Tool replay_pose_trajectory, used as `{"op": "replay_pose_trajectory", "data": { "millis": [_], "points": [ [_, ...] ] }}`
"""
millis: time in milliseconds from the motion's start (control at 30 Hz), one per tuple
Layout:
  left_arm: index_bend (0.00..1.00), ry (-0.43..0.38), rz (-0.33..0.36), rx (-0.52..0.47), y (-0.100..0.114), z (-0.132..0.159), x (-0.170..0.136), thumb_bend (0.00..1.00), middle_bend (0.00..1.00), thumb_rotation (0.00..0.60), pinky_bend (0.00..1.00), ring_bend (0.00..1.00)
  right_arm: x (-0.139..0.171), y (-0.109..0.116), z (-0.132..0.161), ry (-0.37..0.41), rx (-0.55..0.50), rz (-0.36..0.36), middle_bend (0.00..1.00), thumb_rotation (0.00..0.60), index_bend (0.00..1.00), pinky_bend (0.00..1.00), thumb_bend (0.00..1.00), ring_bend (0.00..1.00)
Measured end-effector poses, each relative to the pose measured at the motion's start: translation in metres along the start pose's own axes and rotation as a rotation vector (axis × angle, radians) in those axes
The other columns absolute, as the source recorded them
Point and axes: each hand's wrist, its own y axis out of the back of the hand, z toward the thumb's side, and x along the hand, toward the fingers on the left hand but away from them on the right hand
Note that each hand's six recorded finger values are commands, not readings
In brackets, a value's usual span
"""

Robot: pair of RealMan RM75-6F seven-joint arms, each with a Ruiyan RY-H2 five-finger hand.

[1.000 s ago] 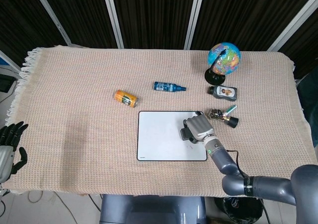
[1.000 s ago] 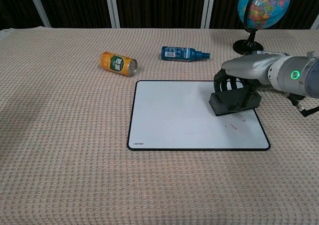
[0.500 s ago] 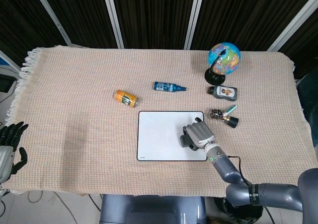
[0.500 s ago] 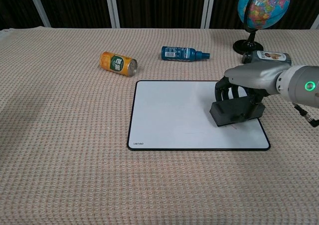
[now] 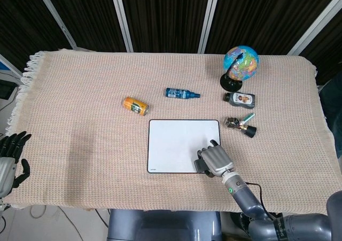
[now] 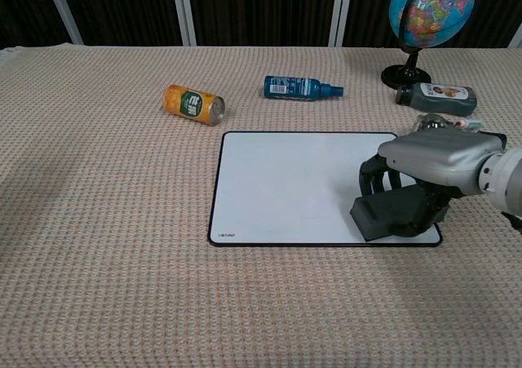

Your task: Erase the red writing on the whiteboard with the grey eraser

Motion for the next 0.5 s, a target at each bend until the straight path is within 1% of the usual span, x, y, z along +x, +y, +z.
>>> {"op": "replay_pose_trajectory", "data": {
  "millis": [233,500],
  "points": [
    [0.09,0.0,0.0,0.001,0.0,0.0,0.001,0.73,0.04,0.6,0.0,0.0,-0.011,0.004,-0.004,-0.024,0.003,-0.008,0.63,0.6,0.64,0.16,0.47,0.43],
    [0.09,0.001,0.004,0.0,0.001,-0.001,0.001,0.73,0.04,0.6,0.0,0.0,-0.035,0.013,-0.013,-0.067,0.011,-0.023,0.63,0.6,0.65,0.16,0.47,0.43]
  ]
}}
